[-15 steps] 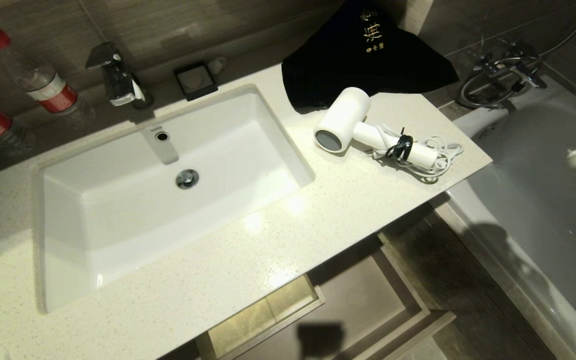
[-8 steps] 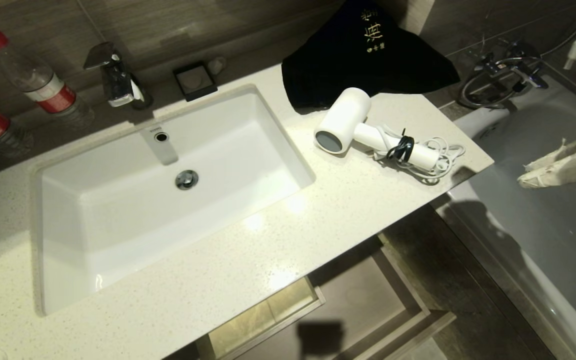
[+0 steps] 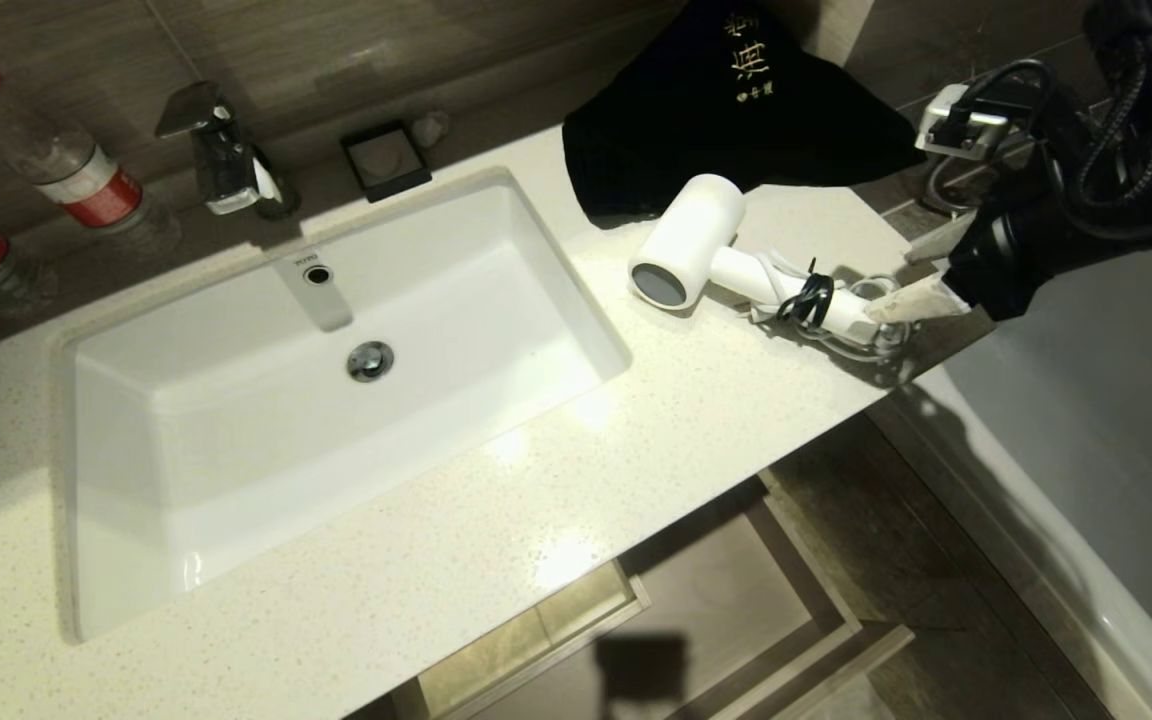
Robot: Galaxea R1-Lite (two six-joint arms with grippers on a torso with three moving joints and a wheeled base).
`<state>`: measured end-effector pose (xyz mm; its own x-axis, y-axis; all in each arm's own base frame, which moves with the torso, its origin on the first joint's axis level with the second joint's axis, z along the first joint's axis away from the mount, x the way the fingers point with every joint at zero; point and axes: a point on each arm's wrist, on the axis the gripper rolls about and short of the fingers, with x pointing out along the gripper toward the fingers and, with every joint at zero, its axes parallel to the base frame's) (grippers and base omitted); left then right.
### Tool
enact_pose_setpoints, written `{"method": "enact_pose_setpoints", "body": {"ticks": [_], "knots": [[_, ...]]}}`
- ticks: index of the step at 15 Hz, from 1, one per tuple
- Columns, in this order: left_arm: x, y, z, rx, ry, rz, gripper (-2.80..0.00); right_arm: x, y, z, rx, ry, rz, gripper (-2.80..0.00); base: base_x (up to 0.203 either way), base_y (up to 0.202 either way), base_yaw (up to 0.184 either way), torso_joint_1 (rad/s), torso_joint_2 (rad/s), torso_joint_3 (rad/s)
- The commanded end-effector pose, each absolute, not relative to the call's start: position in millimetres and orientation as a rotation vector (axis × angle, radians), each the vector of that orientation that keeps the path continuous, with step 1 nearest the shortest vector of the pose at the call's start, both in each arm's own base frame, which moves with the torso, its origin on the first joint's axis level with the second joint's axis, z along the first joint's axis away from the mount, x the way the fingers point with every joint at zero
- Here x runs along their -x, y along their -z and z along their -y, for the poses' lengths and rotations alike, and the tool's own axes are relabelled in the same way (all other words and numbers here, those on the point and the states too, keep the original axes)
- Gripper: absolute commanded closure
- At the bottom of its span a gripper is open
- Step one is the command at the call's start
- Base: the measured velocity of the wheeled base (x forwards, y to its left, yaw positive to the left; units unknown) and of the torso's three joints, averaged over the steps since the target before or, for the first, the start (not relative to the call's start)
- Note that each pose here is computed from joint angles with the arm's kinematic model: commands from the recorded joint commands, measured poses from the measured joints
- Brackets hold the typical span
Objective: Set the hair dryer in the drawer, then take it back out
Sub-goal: Pick up the hairdryer
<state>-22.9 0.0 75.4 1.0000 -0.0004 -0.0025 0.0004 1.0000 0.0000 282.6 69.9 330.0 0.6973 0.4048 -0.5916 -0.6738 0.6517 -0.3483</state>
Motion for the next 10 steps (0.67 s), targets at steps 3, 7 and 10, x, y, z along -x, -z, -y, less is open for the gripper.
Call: {"method": "enact_pose_setpoints", "body": {"ticks": [3, 7, 10], "knots": [[22.9, -75.6, 0.0, 0.0, 0.0, -0.002, 0.0, -293.0, -317.9, -73.9, 0.628, -0.781, -0.468, -2.8, 0.0, 0.0, 0.0, -0.028, 0.04, 0.024], [22.9, -75.4, 0.0, 0.0, 0.0, -0.003, 0.0, -304.2, -310.2, -78.6, 0.62, -0.807, -0.465, -2.8, 0.0, 0.0, 0.0, -0.012, 0.01, 0.008], [22.8, -75.2, 0.0, 0.0, 0.0, -0.003, 0.0, -318.8, -303.1, -82.4, 0.624, -0.803, -0.44, -2.8, 0.0, 0.0, 0.0, 0.0, 0.0, 0.0]]}}
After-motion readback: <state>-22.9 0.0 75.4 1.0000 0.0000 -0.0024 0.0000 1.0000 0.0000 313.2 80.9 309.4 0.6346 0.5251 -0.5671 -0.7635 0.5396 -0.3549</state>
